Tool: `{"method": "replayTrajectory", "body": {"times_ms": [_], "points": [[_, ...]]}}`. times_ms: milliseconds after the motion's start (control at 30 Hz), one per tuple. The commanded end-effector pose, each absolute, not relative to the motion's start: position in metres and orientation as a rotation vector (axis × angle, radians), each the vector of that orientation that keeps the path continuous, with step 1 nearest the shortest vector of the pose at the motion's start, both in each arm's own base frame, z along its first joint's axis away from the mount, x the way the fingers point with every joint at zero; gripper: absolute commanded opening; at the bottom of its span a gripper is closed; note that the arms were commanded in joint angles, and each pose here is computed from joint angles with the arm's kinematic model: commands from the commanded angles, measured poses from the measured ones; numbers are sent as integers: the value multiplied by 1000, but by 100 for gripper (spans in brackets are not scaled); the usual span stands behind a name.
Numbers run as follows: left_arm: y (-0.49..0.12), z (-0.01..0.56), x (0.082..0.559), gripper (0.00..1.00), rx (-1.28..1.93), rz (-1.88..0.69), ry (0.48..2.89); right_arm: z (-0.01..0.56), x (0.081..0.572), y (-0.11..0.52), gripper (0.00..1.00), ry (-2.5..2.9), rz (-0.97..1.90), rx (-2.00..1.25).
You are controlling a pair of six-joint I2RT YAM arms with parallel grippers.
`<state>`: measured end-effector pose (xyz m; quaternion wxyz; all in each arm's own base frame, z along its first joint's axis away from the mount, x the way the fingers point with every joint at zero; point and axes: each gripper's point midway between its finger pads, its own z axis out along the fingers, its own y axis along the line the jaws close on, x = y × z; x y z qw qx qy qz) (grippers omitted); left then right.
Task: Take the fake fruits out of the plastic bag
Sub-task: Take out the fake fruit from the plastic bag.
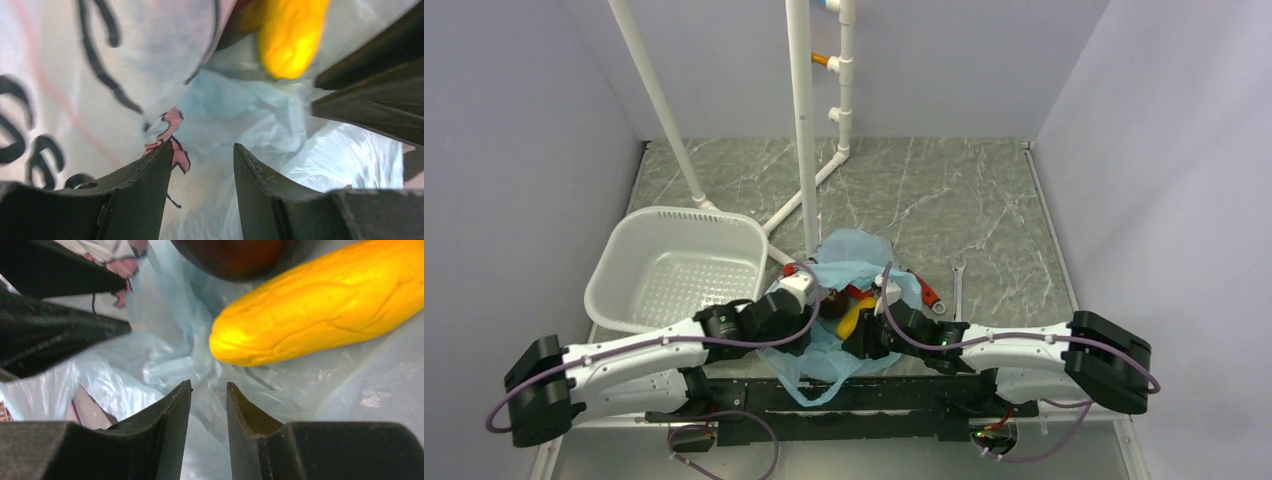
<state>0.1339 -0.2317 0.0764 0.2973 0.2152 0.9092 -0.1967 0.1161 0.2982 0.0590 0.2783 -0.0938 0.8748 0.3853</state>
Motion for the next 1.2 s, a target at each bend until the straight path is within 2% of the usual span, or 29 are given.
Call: {"method": "replayTrajectory", "body": {"times_ms": [0,167,267,400,567,700,933,1033,1167], "points": [[-199,71,141,54,247,-461,2410,59,108,313,34,2316,1133,-266],[-203,68,137,58,318,-466,2426,73,120,302,34,2271,1055,-240],[-221,80,134,63,435,-550,2396,91,129,292,39,2223,1002,-221],[-254,122,126,66,584,-756,2243,106,144,274,49,2179,902,-156],[-280,174,126,76,612,-921,2100,103,157,246,49,2175,802,23],[-297,193,128,82,627,-982,2065,99,154,245,44,2154,862,52],[-324,201,138,81,647,-1002,2044,88,138,260,18,2167,985,-33],[-337,197,138,79,684,-1015,2035,74,128,270,6,2210,1044,-62],[-343,159,144,70,735,-868,2095,49,111,278,0,2284,1061,-112]]}}
